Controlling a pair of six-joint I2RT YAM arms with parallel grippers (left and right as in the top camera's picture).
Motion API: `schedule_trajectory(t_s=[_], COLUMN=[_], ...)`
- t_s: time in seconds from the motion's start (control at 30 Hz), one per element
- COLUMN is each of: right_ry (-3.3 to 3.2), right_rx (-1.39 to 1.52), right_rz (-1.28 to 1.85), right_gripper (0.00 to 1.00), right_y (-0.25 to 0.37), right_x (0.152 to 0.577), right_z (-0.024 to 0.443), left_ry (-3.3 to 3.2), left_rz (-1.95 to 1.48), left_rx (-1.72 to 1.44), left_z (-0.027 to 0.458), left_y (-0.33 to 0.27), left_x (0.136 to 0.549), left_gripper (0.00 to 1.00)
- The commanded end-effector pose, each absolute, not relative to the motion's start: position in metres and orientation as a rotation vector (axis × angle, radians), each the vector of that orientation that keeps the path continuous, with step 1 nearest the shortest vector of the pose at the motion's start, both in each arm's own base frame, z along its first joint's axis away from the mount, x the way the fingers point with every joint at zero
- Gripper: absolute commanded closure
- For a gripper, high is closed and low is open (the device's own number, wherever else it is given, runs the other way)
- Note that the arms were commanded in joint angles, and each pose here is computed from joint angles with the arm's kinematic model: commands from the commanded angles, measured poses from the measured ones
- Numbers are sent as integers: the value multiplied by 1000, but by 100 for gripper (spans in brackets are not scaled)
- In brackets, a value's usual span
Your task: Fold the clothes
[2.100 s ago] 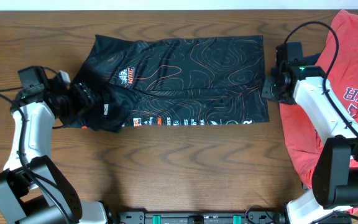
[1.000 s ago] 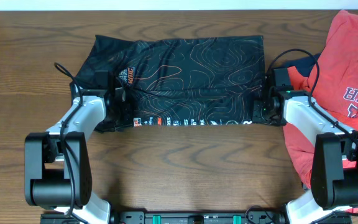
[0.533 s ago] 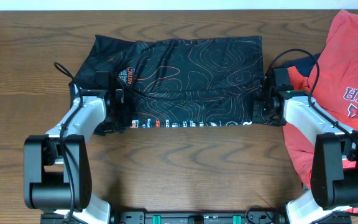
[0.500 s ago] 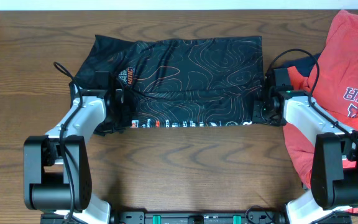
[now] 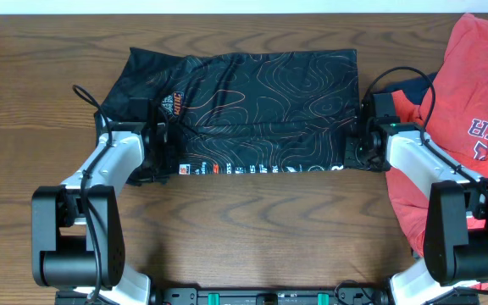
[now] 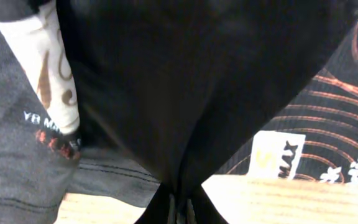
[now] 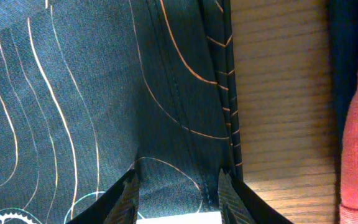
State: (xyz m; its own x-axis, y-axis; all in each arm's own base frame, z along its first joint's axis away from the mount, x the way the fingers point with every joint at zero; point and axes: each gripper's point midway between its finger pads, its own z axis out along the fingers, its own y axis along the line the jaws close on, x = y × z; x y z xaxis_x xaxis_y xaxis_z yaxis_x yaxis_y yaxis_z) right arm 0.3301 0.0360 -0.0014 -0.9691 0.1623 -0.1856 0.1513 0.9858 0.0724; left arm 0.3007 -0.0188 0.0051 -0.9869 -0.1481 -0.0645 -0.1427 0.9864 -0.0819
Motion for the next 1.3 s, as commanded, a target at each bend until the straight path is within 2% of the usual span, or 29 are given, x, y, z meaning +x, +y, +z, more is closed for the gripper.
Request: schedule_trajectory(t_s=[0.0,0.1,0.2,0.23,0.27,0.33,0.43,0.47,0.6,0.67,0.77,0.9,1.03,1.27], right_ry=[2969,2969,2969,2968,2968,2968,2968,2968,2976,2982,2972,2908,2836,2852], right_rx=[210,210,210,210,210,210,210,209,209,205,203,115,87,90], right_rz=[85,85,84,85,84,84,84,84,83,81,84,188,224,221], right_gripper=[60,60,60,60,60,59,59,59,58,58,58,58,42,45], right_y=[39,39,39,39,39,39,39,39,39,38,39,52,57,57], right_x=[321,321,322,322,322,322,322,322,320,318,321,337,354,350], right_z=[-7,-7,-7,-7,-7,-7,-7,-7,-7,-8,-7,-3,2,1], left_ry=[2898,2697,2561,2539,2541,2576,2659,2689,2787,2801,2766,2722,2720,2821], left_rz=[-182,-287,-345,-354,-364,-368,-275,-192,135,182,165,14,-31,-24], left_rx=[-205,-167,-164,-169,-169,-173,-139,-159,-318,-455,-689,-775,-804,-840], left_z=[40,81,110,114,113,108,97,92,81,78,77,73,61,22], left_y=[-25,-38,-44,-45,-46,-46,-36,-25,29,49,75,85,90,90], left_x=[344,393,425,429,429,422,405,399,370,359,352,361,366,359], left_gripper=[94,94,93,83,64,55,35,33,31,31,31,31,31,28])
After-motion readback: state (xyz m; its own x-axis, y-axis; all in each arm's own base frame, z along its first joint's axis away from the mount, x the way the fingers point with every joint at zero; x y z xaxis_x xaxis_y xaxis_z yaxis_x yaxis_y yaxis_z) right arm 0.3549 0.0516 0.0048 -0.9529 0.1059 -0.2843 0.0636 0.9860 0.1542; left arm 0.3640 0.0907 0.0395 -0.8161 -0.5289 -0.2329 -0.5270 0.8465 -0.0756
